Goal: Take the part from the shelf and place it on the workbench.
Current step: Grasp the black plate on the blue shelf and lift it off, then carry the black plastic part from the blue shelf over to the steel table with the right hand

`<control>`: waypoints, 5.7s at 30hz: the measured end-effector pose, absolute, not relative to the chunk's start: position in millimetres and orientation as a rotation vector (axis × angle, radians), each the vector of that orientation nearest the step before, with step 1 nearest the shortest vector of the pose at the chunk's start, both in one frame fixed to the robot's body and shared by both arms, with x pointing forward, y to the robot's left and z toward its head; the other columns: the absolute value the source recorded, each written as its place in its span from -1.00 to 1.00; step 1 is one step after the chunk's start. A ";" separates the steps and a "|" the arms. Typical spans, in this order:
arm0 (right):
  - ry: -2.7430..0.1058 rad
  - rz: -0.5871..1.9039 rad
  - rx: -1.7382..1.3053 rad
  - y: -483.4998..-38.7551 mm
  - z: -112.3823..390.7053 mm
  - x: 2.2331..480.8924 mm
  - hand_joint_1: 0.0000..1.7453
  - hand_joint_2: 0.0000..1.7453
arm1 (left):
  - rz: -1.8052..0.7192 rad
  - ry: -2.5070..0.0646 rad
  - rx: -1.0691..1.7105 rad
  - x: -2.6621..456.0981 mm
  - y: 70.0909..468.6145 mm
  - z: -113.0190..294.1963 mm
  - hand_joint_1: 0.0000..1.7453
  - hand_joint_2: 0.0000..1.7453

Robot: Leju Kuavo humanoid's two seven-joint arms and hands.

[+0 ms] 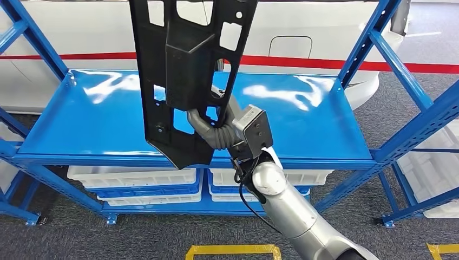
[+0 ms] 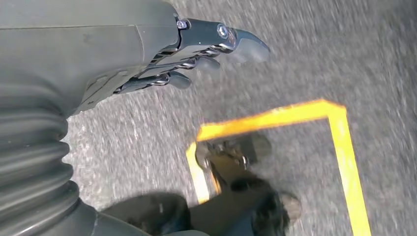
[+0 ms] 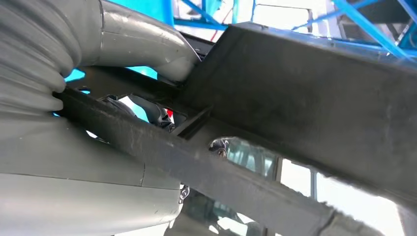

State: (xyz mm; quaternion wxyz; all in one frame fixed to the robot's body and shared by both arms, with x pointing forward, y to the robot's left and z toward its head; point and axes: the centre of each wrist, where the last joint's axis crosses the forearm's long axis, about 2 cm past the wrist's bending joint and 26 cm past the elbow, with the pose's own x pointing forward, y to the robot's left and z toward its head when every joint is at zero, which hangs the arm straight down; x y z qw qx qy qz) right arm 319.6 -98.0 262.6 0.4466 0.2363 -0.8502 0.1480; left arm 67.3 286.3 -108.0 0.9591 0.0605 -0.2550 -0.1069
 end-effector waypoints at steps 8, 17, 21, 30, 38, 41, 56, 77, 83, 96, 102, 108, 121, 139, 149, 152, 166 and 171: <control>-2.066 0.400 0.637 -78.9 260.3 318.8 1.00 1.00 | -0.212 -0.492 0.116 54.7 292.6 -110.0 -1.00 1.00; -2.084 0.425 0.633 -70.2 264.1 317.5 1.00 1.00 | -0.213 -0.496 0.124 51.6 296.5 -110.4 -1.00 1.00; -2.075 0.427 0.629 -69.6 261.6 317.8 1.00 1.00 | -0.215 -0.494 0.127 50.5 298.2 -110.5 -1.00 1.00; -2.072 0.410 0.514 -82.6 246.1 318.7 1.00 1.00 | -0.264 -0.508 0.127 56.3 289.9 -109.7 -1.00 1.00; -2.026 0.352 0.424 -139.7 219.4 324.9 1.00 1.00 | -0.327 -0.519 0.106 80.6 259.4 -104.6 -1.00 1.00; -2.042 0.347 0.424 -147.1 222.6 325.0 1.00 1.00 | -0.328 -0.529 0.102 84.2 256.3 -103.7 -1.00 1.00; -2.005 0.383 0.375 -165.2 212.7 320.9 1.00 1.00 | -0.325 -0.518 0.083 63.6 257.5 -107.4 -1.00 1.00; -2.060 0.437 0.358 -144.5 229.8 341.8 1.00 1.00 | -0.241 -0.536 0.203 47.2 300.7 -110.6 -1.00 1.00; -2.041 0.401 0.321 -153.1 215.1 338.2 1.00 1.00 | -0.246 -0.523 0.210 42.2 302.9 -111.1 -1.00 1.00; -2.022 0.333 0.243 -172.8 190.0 329.7 1.00 1.00 | -0.253 -0.512 0.251 38.8 316.7 -111.0 -1.00 1.00; -2.059 0.349 0.230 -168.7 195.2 323.4 1.00 1.00 | -0.264 -0.521 0.239 38.8 319.8 -110.9 -1.00 1.00; -2.082 0.310 0.200 -169.6 197.1 311.2 1.00 1.00 | -0.311 -0.528 0.197 40.2 315.4 -111.1 -1.00 1.00; -2.044 0.248 0.206 -189.0 183.5 288.2 1.00 1.00 | -0.457 -0.526 0.106 53.9 284.7 -110.0 -1.00 1.00; -2.068 0.292 0.200 -190.7 199.4 294.9 1.00 1.00 | -0.337 -0.561 0.114 72.5 272.7 -106.8 -1.00 1.00; -2.095 0.265 0.168 -191.6 205.0 299.1 1.00 1.00 | -0.317 -0.587 0.126 85.0 274.4 -104.5 -1.00 1.00; -2.104 0.256 0.141 -194.2 205.6 300.5 1.00 1.00 | -0.318 -0.581 0.126 83.8 274.5 -104.8 -1.00 1.00; -2.089 0.246 0.132 -197.7 201.1 300.0 1.00 1.00 | -0.320 -0.581 0.118 84.1 272.1 -104.6 -1.00 1.00; -2.130 0.251 0.129 -204.7 199.4 296.0 1.00 1.00 | -0.312 -0.588 0.114 82.3 271.2 -104.9 -1.00 1.00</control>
